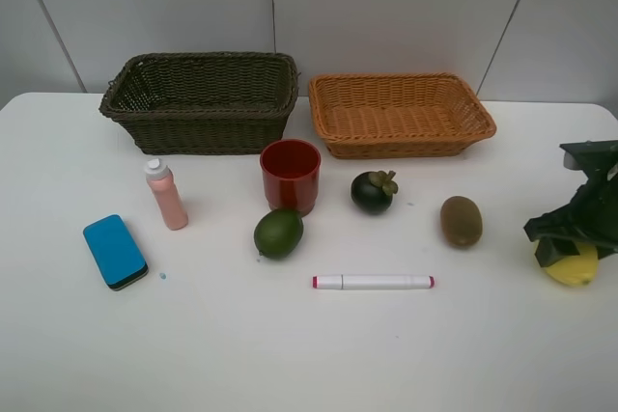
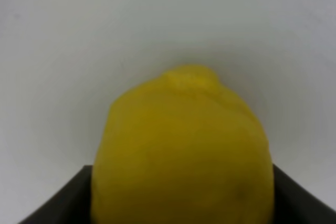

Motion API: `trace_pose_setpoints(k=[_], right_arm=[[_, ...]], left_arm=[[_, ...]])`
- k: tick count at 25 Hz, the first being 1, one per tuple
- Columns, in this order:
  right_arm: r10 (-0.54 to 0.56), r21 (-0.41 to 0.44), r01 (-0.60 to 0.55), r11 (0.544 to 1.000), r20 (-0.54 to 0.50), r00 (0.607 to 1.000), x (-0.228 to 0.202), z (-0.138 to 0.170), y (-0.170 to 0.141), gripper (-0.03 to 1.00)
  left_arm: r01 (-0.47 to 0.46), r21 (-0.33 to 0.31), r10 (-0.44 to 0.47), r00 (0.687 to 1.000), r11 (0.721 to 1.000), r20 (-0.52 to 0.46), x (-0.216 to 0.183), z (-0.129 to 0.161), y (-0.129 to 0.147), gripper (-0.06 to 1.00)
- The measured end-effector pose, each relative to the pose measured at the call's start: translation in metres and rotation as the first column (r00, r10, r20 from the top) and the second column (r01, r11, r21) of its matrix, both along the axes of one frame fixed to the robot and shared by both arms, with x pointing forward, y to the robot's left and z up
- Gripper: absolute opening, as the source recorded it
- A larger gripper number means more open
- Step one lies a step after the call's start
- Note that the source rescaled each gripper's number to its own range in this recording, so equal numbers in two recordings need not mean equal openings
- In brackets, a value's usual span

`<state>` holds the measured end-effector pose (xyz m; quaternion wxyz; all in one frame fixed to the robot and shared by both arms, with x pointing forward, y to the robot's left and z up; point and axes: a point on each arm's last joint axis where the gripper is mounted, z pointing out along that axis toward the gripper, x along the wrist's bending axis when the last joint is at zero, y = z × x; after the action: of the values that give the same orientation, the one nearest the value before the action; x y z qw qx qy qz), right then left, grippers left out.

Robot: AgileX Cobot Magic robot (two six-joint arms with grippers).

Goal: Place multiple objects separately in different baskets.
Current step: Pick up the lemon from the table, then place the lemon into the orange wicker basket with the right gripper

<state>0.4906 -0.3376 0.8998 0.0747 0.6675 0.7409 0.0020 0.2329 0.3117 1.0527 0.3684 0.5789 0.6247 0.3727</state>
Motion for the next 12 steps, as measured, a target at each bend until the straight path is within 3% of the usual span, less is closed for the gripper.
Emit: trace_pose_setpoints(k=[3,7,12], right_arm=[[-0.020,0.006,0.020,1.000,-0.010,1.000,0.004,0.009,0.000,0.57],[-0.044,0.002,0.044,0.999,0.015,0.999,0.014,0.045,-0.002,0.57],[-0.008,-0.004,0.008,1.000,0.148,0.989,0.029,0.112,0.013,0.57]], left_arm=[[0.000,0.000,0.000,1.000,1.000,0.000,0.000,0.000,0.000,1.00],[0.000,0.000,0.000,1.000,1.000,0.000,0.000,0.000,0.000,1.00],[0.000,0.000,0.000,1.000,1.000,0.000,0.000,0.000,0.000,1.00]])
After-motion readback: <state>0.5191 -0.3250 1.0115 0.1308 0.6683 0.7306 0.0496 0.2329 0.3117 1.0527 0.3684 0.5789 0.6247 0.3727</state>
